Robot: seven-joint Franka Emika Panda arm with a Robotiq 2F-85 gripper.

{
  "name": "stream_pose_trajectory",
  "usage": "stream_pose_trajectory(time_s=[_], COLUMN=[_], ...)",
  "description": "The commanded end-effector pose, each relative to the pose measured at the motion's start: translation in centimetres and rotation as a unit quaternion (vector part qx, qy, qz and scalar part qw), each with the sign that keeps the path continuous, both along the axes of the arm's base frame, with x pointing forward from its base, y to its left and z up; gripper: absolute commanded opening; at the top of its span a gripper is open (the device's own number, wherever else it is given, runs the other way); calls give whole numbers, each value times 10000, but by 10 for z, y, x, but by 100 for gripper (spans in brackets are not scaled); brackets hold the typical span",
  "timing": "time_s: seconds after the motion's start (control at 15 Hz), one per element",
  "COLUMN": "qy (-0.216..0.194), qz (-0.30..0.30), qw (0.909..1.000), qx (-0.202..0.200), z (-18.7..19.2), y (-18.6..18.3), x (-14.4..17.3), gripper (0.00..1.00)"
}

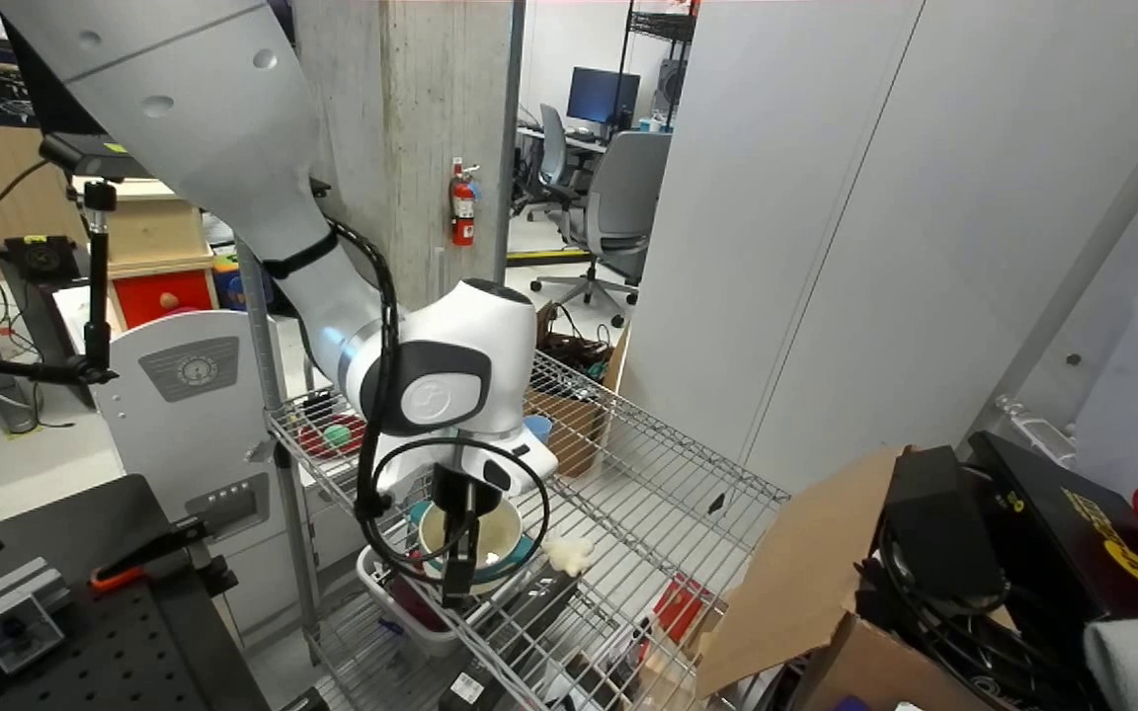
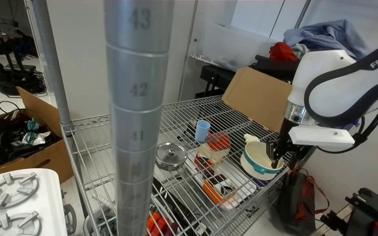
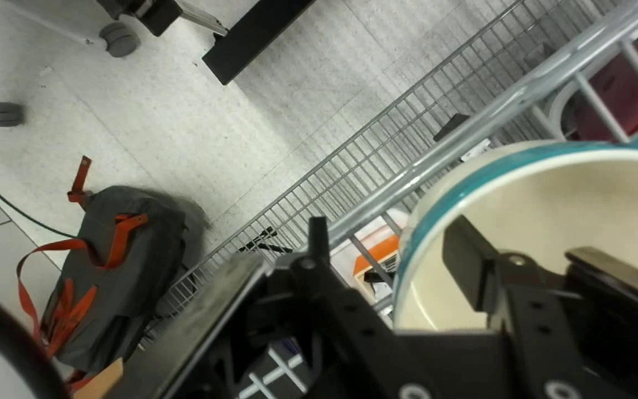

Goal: Move the bowl to the right

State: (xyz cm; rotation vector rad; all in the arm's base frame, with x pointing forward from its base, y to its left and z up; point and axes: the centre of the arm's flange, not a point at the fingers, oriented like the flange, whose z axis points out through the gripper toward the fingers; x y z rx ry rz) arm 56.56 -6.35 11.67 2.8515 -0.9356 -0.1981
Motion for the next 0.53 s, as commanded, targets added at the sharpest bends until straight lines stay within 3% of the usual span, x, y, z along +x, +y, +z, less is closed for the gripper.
stream_pose_trajectory(time_s=[0.0, 0.07, 0.2, 0.27, 0.33, 0.47], qy=[-66, -186, -263, -276, -303, -338], qz=[536, 671, 878, 684, 783, 846], qw=[9984, 9975, 9958, 9973, 9965, 9958], qx=[148, 136, 57, 61, 52, 68], z=[86, 107, 150, 104, 124, 144], y=[29, 37, 54, 40, 47, 52], x=[-7, -7, -14, 7, 4, -4], gripper=[88, 97, 100, 93, 99, 100])
